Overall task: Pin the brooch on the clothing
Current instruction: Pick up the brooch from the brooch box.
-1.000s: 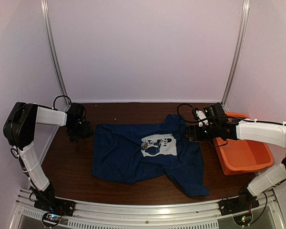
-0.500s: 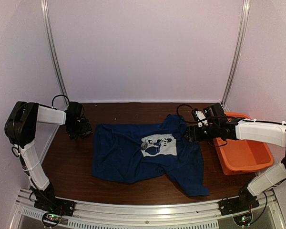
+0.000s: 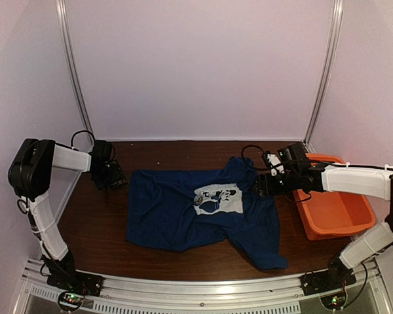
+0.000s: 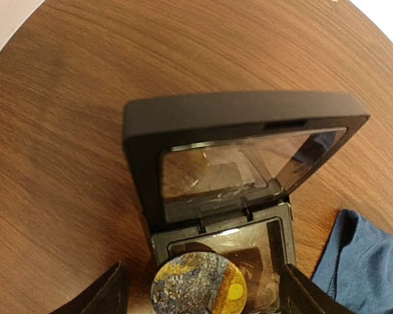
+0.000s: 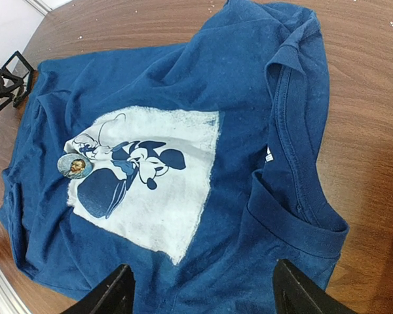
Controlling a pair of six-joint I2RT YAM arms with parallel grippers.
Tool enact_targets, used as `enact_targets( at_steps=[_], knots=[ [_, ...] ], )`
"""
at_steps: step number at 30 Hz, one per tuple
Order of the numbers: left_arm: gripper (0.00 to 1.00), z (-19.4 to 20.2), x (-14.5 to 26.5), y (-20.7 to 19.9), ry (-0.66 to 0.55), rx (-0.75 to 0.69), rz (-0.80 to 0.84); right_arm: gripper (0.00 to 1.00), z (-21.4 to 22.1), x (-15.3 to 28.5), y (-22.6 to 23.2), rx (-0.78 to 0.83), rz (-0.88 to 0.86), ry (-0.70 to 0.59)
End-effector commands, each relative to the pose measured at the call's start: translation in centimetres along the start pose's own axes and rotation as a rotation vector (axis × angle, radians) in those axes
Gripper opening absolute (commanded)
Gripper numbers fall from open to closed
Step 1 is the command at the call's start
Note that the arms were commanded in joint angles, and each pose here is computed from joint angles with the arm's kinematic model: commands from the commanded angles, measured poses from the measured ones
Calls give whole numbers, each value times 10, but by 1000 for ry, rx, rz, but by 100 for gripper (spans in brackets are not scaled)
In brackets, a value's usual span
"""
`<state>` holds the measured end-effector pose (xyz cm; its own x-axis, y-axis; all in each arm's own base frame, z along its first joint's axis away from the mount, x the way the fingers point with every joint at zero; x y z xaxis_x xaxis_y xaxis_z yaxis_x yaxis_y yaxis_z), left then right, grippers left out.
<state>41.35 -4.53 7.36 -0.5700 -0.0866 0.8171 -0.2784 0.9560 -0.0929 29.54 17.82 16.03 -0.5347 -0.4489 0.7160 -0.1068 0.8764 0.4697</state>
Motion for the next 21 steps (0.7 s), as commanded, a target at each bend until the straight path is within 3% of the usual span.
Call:
enact_targets(
  at_steps=[1,21],
  knots=[
    [77,0,-9,3,0,-8,-5,74,1,-3,2,3,-6,8],
    [59,-1,-13,2,9,-19,-7,70,3,-3,4,0,-20,5]
  ],
)
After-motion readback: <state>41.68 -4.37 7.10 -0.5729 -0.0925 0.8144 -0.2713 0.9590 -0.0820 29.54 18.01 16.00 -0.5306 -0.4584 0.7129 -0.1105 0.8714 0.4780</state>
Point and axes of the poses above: each gripper's point midway between its finger pads, its own x axis back along the fingers, its own y axis along the line the jaws close on, z = x × y, the point moved 6 cm from there along x, back along the fingers, and after that the axes turned 13 degrees about -x, right-handed, at the moved point
